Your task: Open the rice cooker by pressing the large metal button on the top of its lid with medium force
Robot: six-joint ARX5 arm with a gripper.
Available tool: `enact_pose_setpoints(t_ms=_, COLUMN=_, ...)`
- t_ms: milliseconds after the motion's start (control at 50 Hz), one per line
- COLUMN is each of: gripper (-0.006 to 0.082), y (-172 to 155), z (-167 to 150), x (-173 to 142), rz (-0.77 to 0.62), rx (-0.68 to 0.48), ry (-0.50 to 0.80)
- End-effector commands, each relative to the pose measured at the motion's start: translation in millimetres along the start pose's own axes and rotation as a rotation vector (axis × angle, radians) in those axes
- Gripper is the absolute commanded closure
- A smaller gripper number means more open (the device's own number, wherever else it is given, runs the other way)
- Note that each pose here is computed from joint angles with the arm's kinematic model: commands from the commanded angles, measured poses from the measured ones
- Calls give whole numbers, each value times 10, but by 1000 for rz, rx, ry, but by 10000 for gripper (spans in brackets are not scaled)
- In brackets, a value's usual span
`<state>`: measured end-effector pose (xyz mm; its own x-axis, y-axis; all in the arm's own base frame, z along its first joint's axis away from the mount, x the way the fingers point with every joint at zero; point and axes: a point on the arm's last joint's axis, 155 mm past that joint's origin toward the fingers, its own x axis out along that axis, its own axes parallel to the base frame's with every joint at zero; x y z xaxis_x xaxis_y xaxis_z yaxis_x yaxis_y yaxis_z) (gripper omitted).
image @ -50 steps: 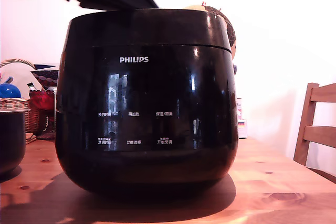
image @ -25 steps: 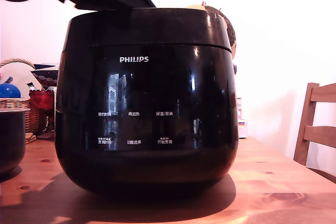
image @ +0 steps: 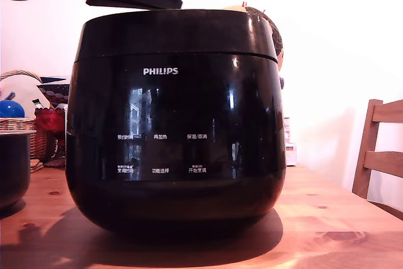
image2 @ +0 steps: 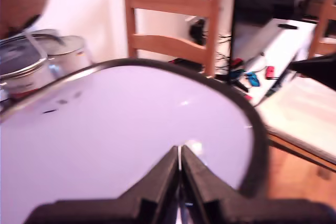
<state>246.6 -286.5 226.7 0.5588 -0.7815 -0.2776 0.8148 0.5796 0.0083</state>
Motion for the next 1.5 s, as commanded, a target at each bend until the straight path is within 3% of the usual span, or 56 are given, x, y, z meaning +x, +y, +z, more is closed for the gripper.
enact_pose_setpoints(t_ms=0, gripper=788, y=-5, z=-85, x=-6, rz=-1, rx=-5, ry=10)
enact_pose_setpoints(t_ms=1480, gripper=789, y=77, z=-884, x=37, rz=35, rx=-14, ry=310)
